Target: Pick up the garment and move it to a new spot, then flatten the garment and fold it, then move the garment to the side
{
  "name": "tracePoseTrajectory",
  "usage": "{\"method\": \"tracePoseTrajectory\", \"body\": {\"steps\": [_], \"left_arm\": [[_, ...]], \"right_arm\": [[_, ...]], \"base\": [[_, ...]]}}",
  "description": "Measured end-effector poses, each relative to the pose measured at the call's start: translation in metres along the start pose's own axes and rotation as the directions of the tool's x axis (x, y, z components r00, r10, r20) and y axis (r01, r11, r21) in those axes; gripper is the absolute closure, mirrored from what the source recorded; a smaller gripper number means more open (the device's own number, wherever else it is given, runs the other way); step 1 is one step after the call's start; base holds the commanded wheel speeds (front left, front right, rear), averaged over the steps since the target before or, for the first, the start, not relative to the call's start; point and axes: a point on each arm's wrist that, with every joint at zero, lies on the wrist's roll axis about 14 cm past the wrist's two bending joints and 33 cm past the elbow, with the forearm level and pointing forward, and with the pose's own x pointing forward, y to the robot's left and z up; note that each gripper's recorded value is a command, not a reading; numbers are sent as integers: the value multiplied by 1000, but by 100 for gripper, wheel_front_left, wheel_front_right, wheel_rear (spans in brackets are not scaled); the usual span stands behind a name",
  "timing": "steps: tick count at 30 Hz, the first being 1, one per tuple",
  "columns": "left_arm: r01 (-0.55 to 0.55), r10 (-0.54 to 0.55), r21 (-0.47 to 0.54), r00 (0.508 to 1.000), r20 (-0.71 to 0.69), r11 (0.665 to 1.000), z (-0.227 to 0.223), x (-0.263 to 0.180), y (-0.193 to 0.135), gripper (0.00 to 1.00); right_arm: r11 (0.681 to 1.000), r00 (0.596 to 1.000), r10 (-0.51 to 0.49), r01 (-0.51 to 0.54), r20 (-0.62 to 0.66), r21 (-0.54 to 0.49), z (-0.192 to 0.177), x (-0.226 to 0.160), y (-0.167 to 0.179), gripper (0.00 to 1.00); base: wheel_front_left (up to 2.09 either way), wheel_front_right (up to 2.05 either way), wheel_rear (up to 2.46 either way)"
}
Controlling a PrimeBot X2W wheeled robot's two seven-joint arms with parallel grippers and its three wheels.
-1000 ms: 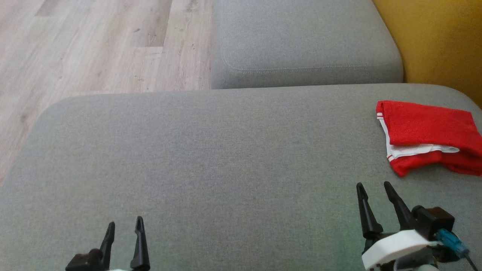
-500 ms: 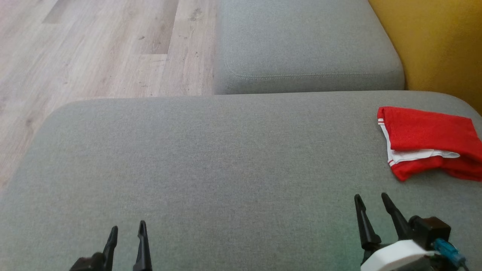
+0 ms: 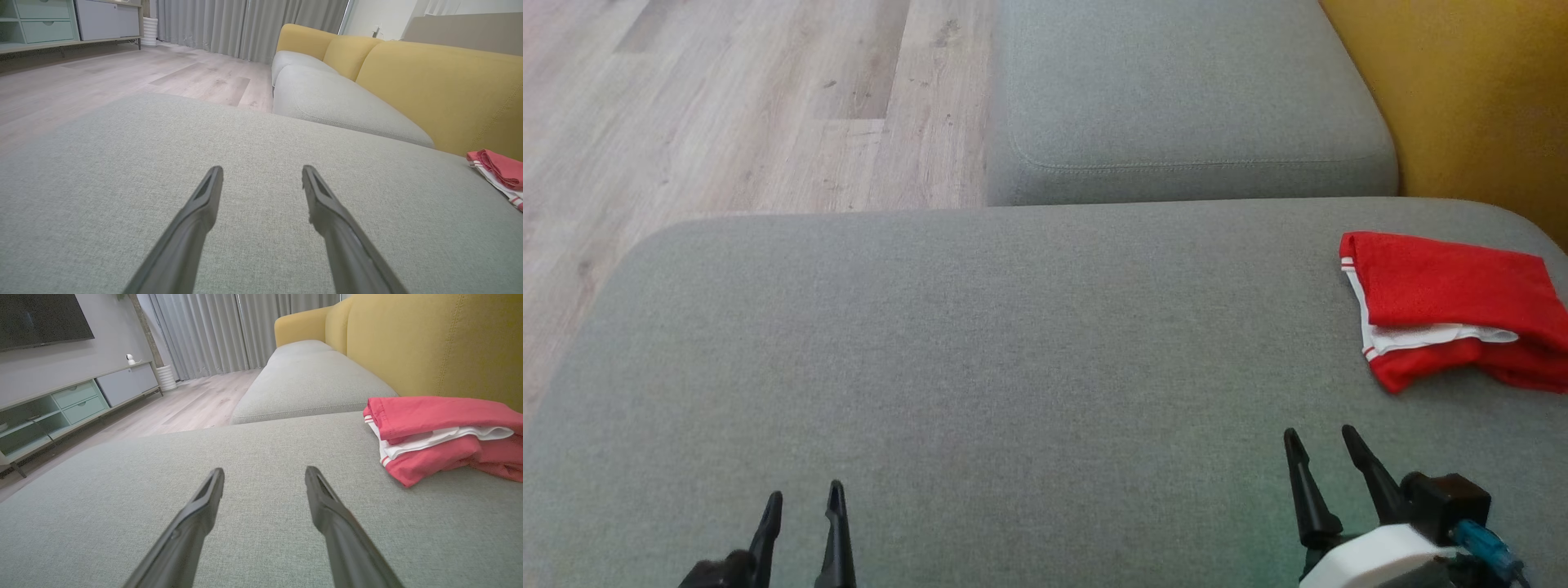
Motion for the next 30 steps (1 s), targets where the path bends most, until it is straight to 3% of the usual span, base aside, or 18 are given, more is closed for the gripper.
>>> {"method": "tracePoseTrajectory", "body": {"steps": [3, 4, 11, 30], "left_arm": [[2, -2, 1, 1000, -5, 1000, -1, 0, -1, 0], [1, -1, 1, 1000, -9, 1000, -3, 0, -1, 100], [-31, 29, -16, 992, -120, 999, -41, -15, 3, 100], [-73, 40, -202, 986, -165, 977, -40, -2, 8, 100]], "right_arm": [[1000, 1000, 0, 0, -2, 0, -1, 0, 0, 0], [1000, 1000, -2, 2, -7, 1, -2, 0, 0, 100], [999, 991, -27, 32, -134, 31, -44, -17, -6, 100], [965, 989, -77, 106, -129, 241, -41, -13, -20, 100]], "base": [[0, 0, 0], [0, 0, 0], [0, 0, 0], [0, 0, 0]]}}
